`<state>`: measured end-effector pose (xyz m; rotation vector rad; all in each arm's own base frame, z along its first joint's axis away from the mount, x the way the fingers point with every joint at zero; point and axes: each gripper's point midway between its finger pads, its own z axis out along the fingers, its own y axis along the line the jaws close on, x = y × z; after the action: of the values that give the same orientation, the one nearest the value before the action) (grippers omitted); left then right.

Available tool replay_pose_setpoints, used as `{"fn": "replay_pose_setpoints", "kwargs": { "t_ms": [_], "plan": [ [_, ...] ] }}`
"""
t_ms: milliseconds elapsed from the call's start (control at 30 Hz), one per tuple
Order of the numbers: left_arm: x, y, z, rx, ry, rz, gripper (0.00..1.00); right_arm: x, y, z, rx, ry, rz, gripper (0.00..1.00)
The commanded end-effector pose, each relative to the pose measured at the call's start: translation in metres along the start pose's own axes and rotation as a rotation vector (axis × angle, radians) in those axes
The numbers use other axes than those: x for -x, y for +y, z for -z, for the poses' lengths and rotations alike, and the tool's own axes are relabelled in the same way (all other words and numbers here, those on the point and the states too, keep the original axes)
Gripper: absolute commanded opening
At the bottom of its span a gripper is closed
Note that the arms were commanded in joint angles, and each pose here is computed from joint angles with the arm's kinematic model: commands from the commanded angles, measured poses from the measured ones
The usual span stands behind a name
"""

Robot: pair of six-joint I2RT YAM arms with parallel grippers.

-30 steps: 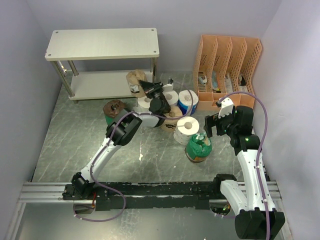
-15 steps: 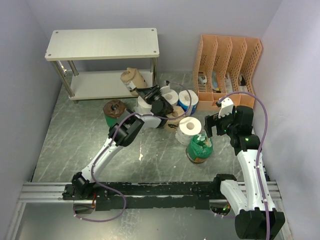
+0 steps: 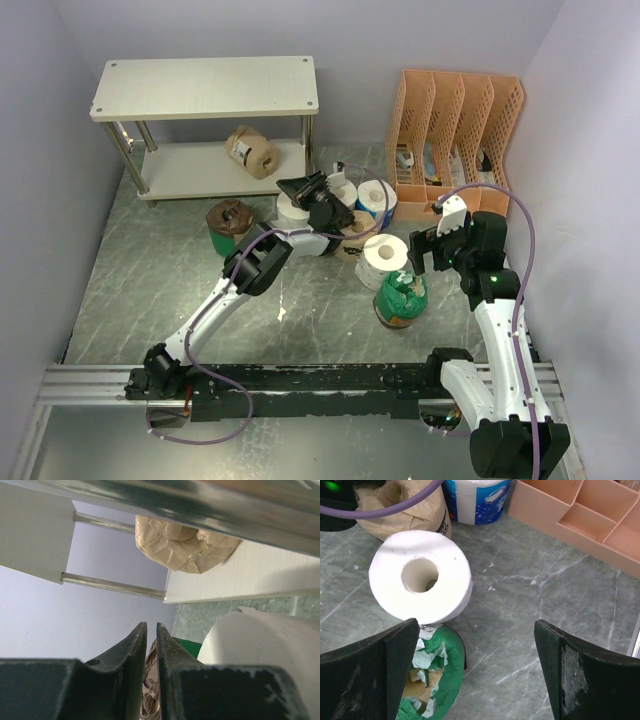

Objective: Place and organize the paper towels onto the shelf

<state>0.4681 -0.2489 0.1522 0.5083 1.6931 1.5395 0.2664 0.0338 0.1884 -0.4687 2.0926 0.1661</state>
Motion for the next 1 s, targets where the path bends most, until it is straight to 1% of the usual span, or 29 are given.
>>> {"fn": "replay_pose_setpoints", "kwargs": {
  "t_ms": [0,100,267,533,733,800,867,967],
  "plan": [
    [-0.019,0.017,0.029,-0.099,0.072,0.289,0.26,0.002,-0.002,0.000,-0.007,-0.018,0.011,1.00],
    [-0.013,0.045,0.038,-0.111,0.052,0.348,0.29,0.002,-0.002,0.000,-0.006,-0.015,0.010,1.00],
    [-0.007,0.085,0.046,-0.127,0.032,0.407,0.37,0.002,-0.002,0.000,-0.004,-0.015,0.010,1.00],
    [-0.005,0.130,0.051,-0.144,0.014,0.465,0.42,0.002,-0.002,0.000,-0.004,-0.014,0.011,1.00],
    [0.005,0.167,0.077,-0.186,-0.041,0.545,0.45,0.001,-0.001,0.000,-0.001,-0.013,0.012,1.00],
    [0.007,0.192,0.085,-0.204,-0.061,0.606,0.46,0.001,0.000,0.000,0.004,-0.017,0.016,1.00],
    [0.005,0.227,0.091,-0.226,-0.080,0.698,0.46,0.002,0.000,0.001,0.006,-0.021,0.019,1.00],
    [-0.014,0.299,0.094,-0.269,-0.104,0.885,0.46,0.002,0.001,0.002,0.009,-0.027,0.023,1.00]
  ]
}}
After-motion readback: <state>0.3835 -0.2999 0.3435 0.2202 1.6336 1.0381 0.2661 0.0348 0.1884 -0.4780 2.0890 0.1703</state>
